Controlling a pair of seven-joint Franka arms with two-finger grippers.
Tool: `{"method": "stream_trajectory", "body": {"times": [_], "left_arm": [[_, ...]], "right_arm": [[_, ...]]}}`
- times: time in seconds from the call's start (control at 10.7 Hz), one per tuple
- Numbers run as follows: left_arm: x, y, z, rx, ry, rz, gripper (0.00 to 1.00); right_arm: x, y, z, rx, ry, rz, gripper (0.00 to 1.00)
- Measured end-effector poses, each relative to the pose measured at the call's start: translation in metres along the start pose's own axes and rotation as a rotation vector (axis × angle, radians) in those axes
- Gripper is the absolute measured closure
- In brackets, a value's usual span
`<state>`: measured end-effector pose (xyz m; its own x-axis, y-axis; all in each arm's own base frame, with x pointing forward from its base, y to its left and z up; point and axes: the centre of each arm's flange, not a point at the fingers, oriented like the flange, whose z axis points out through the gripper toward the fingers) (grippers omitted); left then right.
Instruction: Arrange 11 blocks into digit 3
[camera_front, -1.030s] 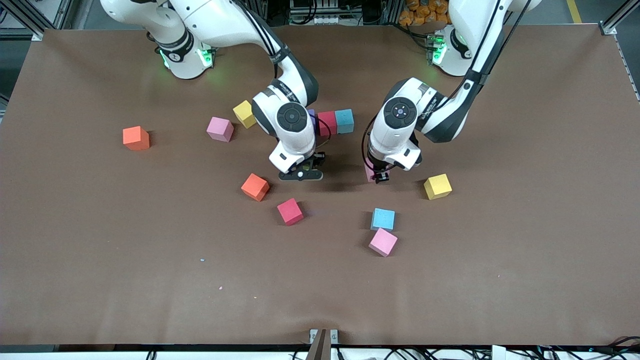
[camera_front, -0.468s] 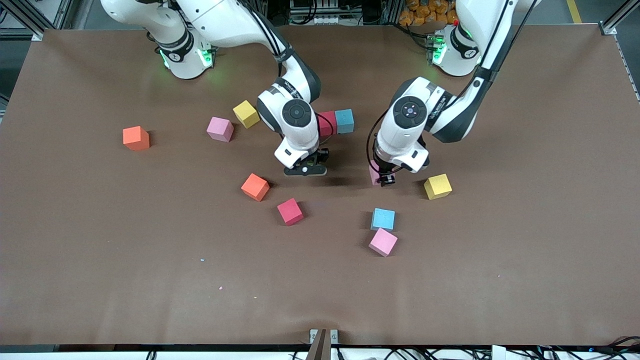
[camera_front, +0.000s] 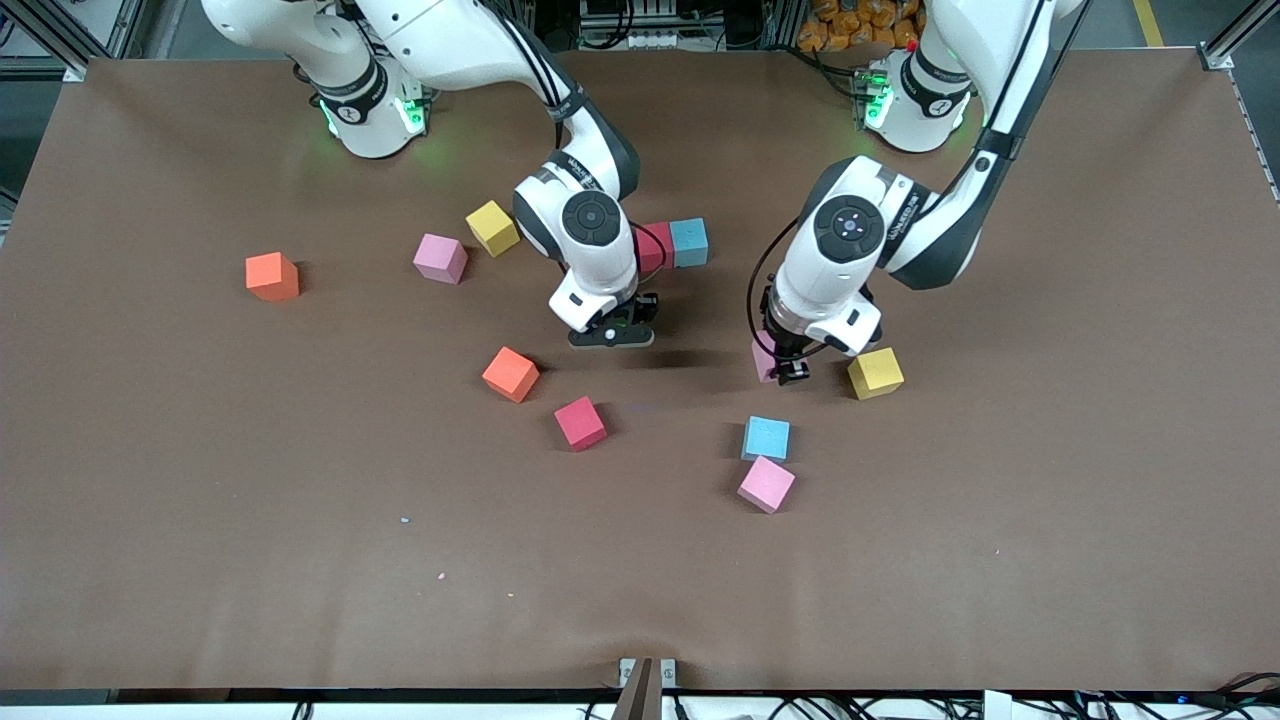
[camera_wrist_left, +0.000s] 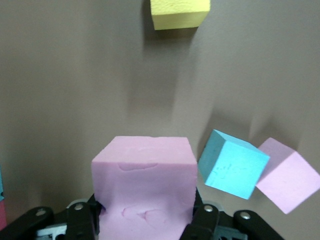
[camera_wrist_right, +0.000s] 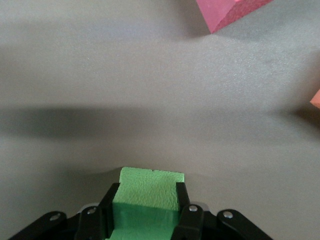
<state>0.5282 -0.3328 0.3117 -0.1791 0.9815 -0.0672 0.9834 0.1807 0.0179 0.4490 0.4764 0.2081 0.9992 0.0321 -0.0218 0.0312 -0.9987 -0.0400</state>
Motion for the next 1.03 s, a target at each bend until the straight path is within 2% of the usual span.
{"method": "stream_trajectory", "body": {"times": [0.66, 1.03], "left_arm": [[-0.007, 0.002, -0.008, -0.009, -0.013, 0.006, 0.37], [-0.026, 0.020, -0.024, -0.009, -0.092, -0.039, 0.37]], "right_arm": [[-0.004, 0.002, 0.001, -0.007, -0.008, -0.003, 0.51], [-0.007, 0.005, 0.001, -0.011, -0.013, -0.002, 0.51]]}}
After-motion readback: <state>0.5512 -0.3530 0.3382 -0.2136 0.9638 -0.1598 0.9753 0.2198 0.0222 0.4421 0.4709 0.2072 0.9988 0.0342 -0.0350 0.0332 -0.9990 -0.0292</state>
